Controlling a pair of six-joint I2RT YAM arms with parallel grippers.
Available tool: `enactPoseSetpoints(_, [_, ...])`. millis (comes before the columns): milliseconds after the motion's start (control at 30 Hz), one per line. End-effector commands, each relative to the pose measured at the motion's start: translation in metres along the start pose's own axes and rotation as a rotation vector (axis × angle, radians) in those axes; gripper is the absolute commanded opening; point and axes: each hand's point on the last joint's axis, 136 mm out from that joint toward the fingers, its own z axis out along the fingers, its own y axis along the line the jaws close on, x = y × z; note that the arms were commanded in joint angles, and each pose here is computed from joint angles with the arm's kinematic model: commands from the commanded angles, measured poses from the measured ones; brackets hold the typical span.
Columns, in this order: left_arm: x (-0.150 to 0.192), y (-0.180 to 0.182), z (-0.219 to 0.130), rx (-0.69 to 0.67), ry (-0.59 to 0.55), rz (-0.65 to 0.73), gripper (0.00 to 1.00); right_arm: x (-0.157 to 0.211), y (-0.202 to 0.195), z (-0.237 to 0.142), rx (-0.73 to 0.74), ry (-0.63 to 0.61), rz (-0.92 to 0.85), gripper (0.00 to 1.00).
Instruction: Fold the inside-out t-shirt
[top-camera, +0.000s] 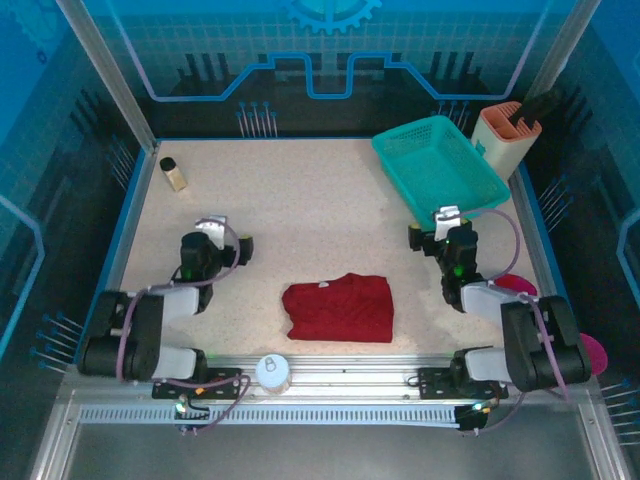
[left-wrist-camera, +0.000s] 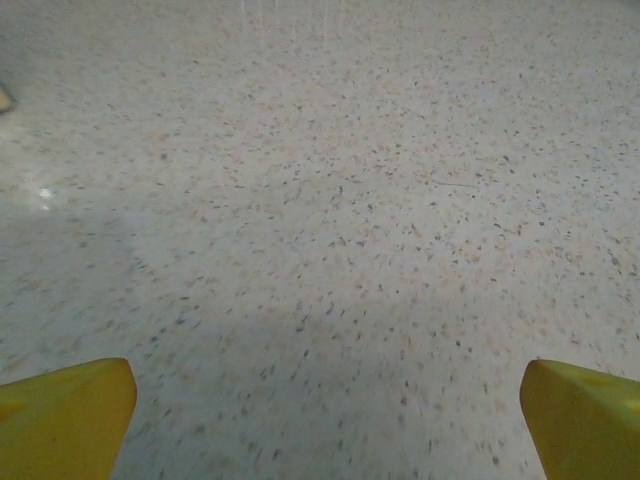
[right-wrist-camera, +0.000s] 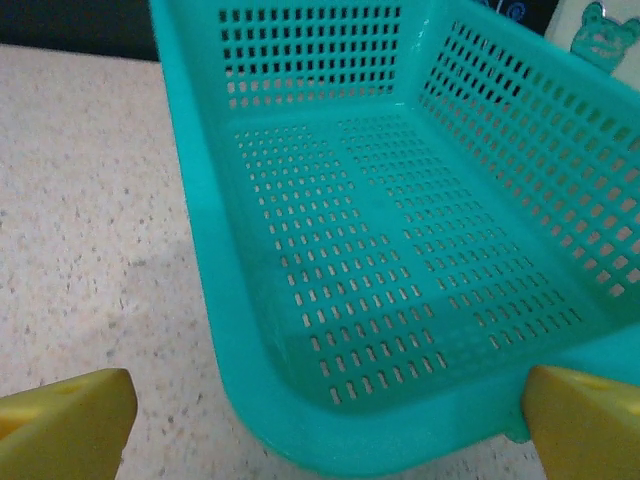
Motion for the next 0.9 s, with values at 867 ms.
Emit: enactPoseSetpoints(867, [-0.028, 0.008, 0.018, 0.015, -0.117, -0.062, 0.99, 0.009, 0.002, 0.027, -0.022, -0.013, 0.002, 1.0])
